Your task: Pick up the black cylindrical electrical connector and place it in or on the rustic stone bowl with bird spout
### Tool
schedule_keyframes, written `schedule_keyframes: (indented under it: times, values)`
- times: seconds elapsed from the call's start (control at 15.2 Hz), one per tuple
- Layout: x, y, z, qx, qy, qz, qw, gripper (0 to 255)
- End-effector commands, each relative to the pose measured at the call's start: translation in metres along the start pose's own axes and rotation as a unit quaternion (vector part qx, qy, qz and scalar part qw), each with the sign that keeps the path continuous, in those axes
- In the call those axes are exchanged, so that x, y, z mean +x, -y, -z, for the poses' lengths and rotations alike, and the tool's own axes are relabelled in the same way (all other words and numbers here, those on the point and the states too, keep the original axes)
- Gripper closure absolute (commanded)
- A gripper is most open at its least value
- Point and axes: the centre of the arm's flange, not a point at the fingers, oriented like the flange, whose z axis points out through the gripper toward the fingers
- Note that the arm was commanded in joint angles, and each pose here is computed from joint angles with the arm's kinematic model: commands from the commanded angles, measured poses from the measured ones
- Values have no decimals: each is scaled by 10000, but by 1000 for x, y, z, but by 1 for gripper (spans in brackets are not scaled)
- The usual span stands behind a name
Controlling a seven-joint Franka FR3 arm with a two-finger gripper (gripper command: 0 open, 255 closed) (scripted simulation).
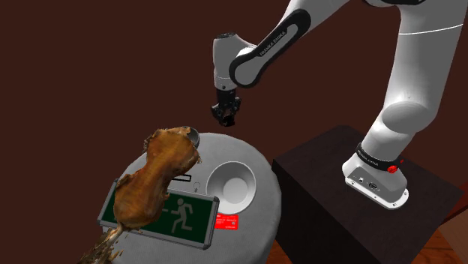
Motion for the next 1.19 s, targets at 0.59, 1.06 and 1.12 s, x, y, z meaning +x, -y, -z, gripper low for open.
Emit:
schedule_keyframes:
  times: [0.59, 1.06, 1.12]
  values:
    - [61, 86, 13, -1, 2, -1, 10000, 255]
    - [113, 162, 13, -1, 2, -1, 10000, 255]
    - [125, 178, 14, -1, 2, -1, 10000, 255]
